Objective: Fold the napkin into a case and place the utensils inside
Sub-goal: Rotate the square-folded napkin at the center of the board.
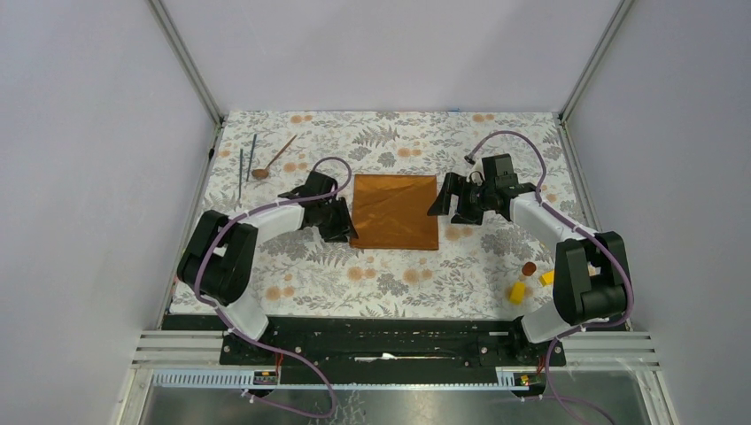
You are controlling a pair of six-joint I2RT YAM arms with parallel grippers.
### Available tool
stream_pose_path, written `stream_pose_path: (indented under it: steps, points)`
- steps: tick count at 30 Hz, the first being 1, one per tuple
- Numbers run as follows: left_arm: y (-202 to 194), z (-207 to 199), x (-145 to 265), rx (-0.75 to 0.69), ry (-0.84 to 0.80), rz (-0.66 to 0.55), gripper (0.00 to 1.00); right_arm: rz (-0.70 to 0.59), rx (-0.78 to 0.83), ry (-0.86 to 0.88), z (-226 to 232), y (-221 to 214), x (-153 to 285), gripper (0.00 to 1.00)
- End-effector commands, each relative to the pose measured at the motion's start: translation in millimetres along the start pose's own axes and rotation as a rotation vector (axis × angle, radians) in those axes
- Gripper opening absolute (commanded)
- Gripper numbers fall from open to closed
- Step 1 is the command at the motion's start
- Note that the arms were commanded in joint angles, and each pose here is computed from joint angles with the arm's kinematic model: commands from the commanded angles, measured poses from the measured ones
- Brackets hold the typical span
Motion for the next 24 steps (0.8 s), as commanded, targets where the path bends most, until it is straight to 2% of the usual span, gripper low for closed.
stream_pose_path:
  steps: [1, 4, 8, 12, 15, 16, 18, 21, 24]
  points:
    - [-4.7, -1.6, -10.2, -0.008, -0.007, -0.022, 0.39, -0.043, 0.043, 0.027, 7.2, 6.7, 6.4, 0.92]
    - [-12.3, 3.0, -16.6, -0.004, 0.011, -0.011, 0.32, -0.043, 0.045, 0.027, 7.2, 5.1, 7.2, 0.92]
    - [-33.2, 3.4, -23.1, -0.019, 0.024, 0.019, 0.3, -0.052, 0.042, 0.0, 3.2, 4.1, 8.8, 0.92]
    - [-83.3, -21.8, -27.1, -0.035, -0.03, 0.122, 0.29, -0.094, -0.027, -0.184, -27.7, 4.8, 17.5, 0.94]
    - [-141.2, -71.2, -25.6, -0.096, -0.12, 0.236, 0.31, -0.128, -0.114, -0.418, -68.7, -0.1, 37.7, 0.98]
    - [-172.5, -87.0, -22.9, -0.163, -0.145, 0.295, 0.35, -0.137, -0.133, -0.479, -79.7, -2.2, 44.5, 0.99]
    - [-200.3, -105.1, -17.5, -0.263, -0.139, 0.344, 0.46, -0.134, -0.167, -0.535, -93.7, -8.0, 53.3, 1.0]
    - [-207.8, -119.2, -2.4, -0.352, -0.158, 0.379, 0.67, -0.1, -0.198, -0.5, -97.6, -17.8, 53.0, 1.0]
    - [-193.5, -136.1, 21.5, -0.433, -0.213, 0.357, 0.82, -0.037, -0.215, -0.385, -88.0, -32.1, 39.5, 1.0]
Point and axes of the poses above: each gripper's point midway between its finger pads, its own x axis back along the fingers, its own z axis along the line the jaws close on, y = z × x, the point moved 1 cm from there along x, back along the fingers, and after that the axes turned 14 degrees about x, right-handed, at the moved point
